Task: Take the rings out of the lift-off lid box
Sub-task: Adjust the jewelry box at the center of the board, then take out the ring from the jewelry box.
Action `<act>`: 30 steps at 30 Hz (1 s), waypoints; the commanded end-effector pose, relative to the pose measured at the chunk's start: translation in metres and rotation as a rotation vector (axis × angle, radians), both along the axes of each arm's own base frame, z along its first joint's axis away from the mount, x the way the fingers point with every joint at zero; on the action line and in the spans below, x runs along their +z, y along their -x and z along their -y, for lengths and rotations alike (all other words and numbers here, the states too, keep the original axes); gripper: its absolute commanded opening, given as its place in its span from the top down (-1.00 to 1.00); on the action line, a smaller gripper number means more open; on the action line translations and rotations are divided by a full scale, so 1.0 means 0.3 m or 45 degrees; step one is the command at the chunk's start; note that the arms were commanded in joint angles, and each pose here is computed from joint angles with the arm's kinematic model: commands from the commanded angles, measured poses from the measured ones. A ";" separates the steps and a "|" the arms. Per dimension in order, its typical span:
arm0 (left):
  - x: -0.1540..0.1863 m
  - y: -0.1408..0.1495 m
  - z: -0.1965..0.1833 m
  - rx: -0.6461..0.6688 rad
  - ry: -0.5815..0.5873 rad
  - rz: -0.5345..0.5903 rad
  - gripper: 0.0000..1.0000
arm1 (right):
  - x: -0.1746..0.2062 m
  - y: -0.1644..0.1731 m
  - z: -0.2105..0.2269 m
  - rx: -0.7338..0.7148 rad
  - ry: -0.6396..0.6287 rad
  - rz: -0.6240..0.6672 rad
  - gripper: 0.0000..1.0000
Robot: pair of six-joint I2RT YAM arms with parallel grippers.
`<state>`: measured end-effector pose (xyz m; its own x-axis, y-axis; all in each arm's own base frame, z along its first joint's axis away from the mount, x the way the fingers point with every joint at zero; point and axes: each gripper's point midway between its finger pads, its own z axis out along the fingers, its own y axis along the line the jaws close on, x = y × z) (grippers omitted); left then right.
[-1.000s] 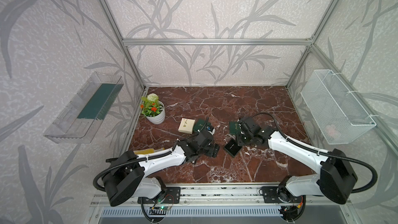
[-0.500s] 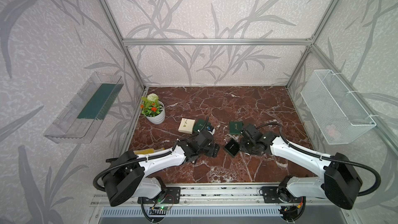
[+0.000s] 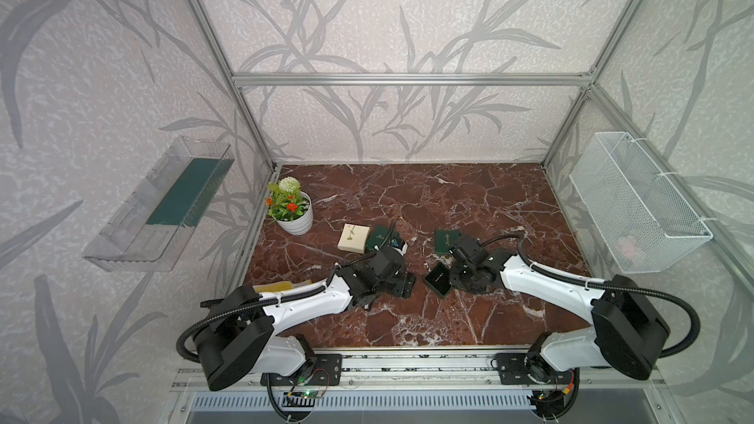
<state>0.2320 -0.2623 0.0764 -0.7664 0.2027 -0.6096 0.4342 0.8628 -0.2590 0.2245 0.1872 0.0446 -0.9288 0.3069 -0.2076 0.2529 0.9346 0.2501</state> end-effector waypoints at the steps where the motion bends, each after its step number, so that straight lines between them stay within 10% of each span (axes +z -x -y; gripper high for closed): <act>1: 0.027 -0.024 0.004 0.023 0.006 0.028 -0.66 | 0.009 -0.036 -0.035 0.018 -0.018 0.030 0.36; 30: 0.009 -0.024 -0.007 0.105 0.054 -0.014 -0.59 | 0.145 -0.110 -0.219 0.725 0.069 0.238 0.39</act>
<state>0.2360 -0.2588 0.0690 -0.7888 0.1637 -0.5924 0.3825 0.8852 -0.2647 0.2637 0.2439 0.0860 -0.9086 -0.1557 -0.3876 -0.2401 0.9540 0.1796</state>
